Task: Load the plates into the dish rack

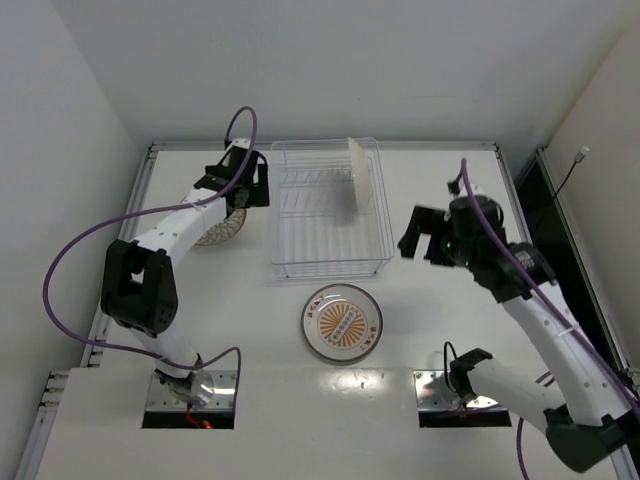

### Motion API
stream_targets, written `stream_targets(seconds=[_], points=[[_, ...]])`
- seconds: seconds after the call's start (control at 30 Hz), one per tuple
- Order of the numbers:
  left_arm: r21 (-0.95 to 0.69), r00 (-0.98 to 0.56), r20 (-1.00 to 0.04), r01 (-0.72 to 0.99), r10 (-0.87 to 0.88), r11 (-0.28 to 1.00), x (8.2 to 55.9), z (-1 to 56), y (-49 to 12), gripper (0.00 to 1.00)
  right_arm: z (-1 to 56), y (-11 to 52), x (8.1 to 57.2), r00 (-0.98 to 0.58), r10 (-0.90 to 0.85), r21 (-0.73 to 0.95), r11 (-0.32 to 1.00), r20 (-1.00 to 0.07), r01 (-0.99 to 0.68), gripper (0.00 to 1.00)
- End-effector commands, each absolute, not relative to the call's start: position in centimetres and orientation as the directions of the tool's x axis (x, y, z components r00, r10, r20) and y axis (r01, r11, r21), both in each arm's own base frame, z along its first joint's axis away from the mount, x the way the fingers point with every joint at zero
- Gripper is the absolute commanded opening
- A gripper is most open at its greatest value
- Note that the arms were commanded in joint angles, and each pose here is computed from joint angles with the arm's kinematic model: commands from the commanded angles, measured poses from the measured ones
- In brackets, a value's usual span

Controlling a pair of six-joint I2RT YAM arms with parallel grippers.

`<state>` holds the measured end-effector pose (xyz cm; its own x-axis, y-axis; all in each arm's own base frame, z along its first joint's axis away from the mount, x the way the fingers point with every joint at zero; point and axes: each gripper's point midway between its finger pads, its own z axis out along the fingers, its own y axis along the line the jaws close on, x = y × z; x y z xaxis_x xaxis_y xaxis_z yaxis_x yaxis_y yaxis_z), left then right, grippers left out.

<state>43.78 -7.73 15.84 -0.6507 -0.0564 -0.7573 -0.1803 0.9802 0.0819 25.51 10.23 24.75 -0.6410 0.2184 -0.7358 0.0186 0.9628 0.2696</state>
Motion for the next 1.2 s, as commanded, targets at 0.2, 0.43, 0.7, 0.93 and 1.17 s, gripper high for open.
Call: stream_targets(seconds=[0.2,0.43,0.7,0.93,1.17], points=[[0.087,-0.649,-0.760,-0.176,-0.049,0.980,44.4,15.8,-7.8,0.92,10.5,15.3,15.3,-0.848,0.459,0.671,0.719,-0.265,0.180,1.00],[0.091,-0.655,-0.754,-0.176,-0.047,0.980,44.4,15.4,-7.8,0.92,7.3,16.5,14.4,-0.899,0.409,0.660,0.720,-0.157,0.213,1.00],[0.091,-0.655,-0.754,-0.176,-0.047,0.980,44.4,15.4,-7.8,0.92,3.8,17.0,13.3,-0.926,0.374,0.636,0.726,-0.045,0.262,0.97],[0.087,-0.649,-0.760,-0.176,-0.049,0.980,44.4,15.8,-7.8,0.92,2.8,17.4,13.9,-0.947,0.321,0.609,0.755,-0.021,0.243,0.79],[0.087,-0.649,-0.760,-0.176,-0.049,0.980,44.4,15.8,-7.8,0.92,2.0,17.9,15.0,-0.960,0.279,0.599,0.773,-0.022,0.211,0.72]])
